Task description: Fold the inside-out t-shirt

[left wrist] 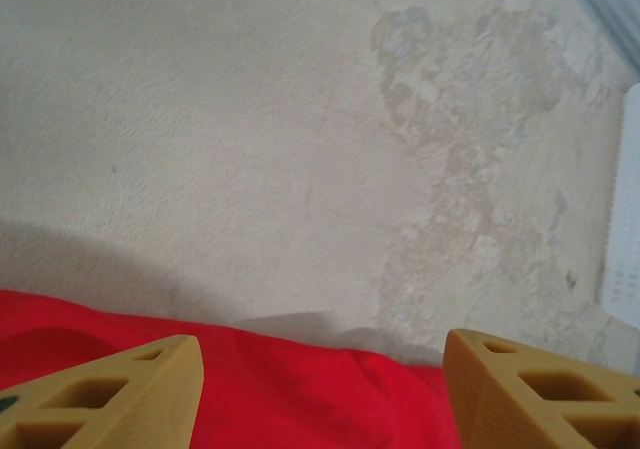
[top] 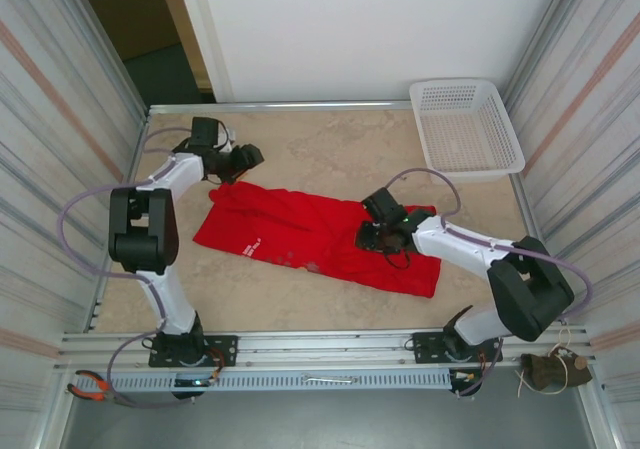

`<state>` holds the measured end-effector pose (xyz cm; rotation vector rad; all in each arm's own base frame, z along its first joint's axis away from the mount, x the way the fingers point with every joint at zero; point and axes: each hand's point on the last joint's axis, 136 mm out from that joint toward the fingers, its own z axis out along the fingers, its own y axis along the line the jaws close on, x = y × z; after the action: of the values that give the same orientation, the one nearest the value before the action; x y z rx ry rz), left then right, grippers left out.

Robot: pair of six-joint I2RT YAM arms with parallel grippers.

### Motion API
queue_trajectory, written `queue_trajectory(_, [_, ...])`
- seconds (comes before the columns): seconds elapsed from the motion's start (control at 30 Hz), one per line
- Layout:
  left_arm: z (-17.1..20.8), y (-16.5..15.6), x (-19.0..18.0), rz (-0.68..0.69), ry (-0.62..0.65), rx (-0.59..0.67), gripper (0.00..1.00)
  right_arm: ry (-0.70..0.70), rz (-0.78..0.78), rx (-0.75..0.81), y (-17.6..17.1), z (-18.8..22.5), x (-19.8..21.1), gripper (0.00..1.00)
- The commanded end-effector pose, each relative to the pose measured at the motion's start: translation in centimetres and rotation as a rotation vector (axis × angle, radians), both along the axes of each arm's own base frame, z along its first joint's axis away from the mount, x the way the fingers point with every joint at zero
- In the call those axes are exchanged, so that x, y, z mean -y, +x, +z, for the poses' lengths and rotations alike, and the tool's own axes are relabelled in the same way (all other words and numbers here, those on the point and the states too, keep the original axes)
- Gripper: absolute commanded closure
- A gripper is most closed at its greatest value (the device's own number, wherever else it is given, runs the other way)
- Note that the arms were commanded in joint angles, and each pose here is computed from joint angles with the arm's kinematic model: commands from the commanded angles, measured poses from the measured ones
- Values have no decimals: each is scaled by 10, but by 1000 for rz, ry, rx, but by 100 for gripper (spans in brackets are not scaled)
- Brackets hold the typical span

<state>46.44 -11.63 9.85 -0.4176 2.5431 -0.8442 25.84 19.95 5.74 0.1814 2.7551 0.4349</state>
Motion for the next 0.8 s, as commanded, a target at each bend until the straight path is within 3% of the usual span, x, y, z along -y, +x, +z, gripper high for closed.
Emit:
queue_trajectory(0.0, [-35,-16,-2,-13,-10,-72,35,-29,-60,-50,-6,-14,17,65])
queue_trajectory(0.23, [-69,-61,-13,40,27,-176,35,-84,-207,-153,-18,-35,58,65])
queue_trajectory(0.53, [-94,-141,-18,137,33,-261,35,-78,-367,-208,-30,-40,107,63])
queue_trajectory(0.63, [-83,-142,-15,122,21,-212,34,-55,-377,-196,-23,-35,114,63])
queue_trajectory(0.77, [-34,-112,-14,28,20,-87,32,-8,-342,-134,-7,-10,109,63])
